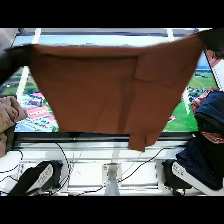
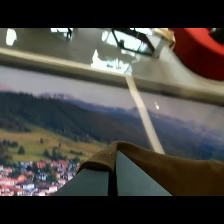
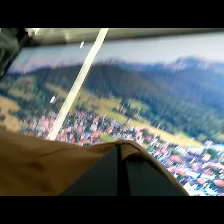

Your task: Fold the clothes and pants, and hang the long-sleeved shirts on hangers.

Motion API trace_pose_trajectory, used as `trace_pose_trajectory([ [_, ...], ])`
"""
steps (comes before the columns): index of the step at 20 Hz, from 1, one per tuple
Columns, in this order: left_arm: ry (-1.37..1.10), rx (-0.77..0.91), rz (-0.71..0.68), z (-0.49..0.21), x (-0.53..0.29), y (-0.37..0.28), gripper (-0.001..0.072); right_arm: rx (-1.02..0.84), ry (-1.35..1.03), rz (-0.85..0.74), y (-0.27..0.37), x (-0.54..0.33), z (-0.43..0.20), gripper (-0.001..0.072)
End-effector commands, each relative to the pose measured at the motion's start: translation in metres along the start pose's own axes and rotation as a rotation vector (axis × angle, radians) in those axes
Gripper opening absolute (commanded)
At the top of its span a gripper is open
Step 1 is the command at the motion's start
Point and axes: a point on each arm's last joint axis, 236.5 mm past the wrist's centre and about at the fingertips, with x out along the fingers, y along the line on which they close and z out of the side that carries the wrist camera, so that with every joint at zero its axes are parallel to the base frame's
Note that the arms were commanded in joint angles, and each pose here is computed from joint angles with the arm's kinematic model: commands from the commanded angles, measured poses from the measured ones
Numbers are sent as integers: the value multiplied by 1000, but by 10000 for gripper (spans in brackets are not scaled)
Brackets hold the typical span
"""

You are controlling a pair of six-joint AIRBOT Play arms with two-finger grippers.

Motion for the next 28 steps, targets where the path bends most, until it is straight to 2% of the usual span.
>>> trace_pose_trajectory([
  [1, 157, -8, 59, -84, 76, 37, 15, 16, 149, 22, -27, 98, -48, 13],
  [4, 136, -2, 193, -103, 101, 75, 15, 31, 140, -103, -76, 145, -62, 13],
  [7, 114, -1, 262, -106, 106, 96, 14, 111, 101, -161, -110, 169, -68, 13],
  [11, 145, -11, 274, -122, 112, 104, 14, 177, 189, -214, -145, 196, -110, 13],
  [15, 246, -144, 211, -158, 119, 94, 13, 294, 402, -240, -163, 201, -179, 13],
  [21, 378, -279, 154, -182, 101, 97, 11, 320, 546, -272, -182, 170, -208, 12],
  [26, 695, -219, 276, -244, 53, 125, 11, 326, 594, -254, -175, 166, -217, 13],
  [28, 756, -201, 261, -255, 46, 119, 12, 323, 614, -245, -170, 166, -221, 13],
])
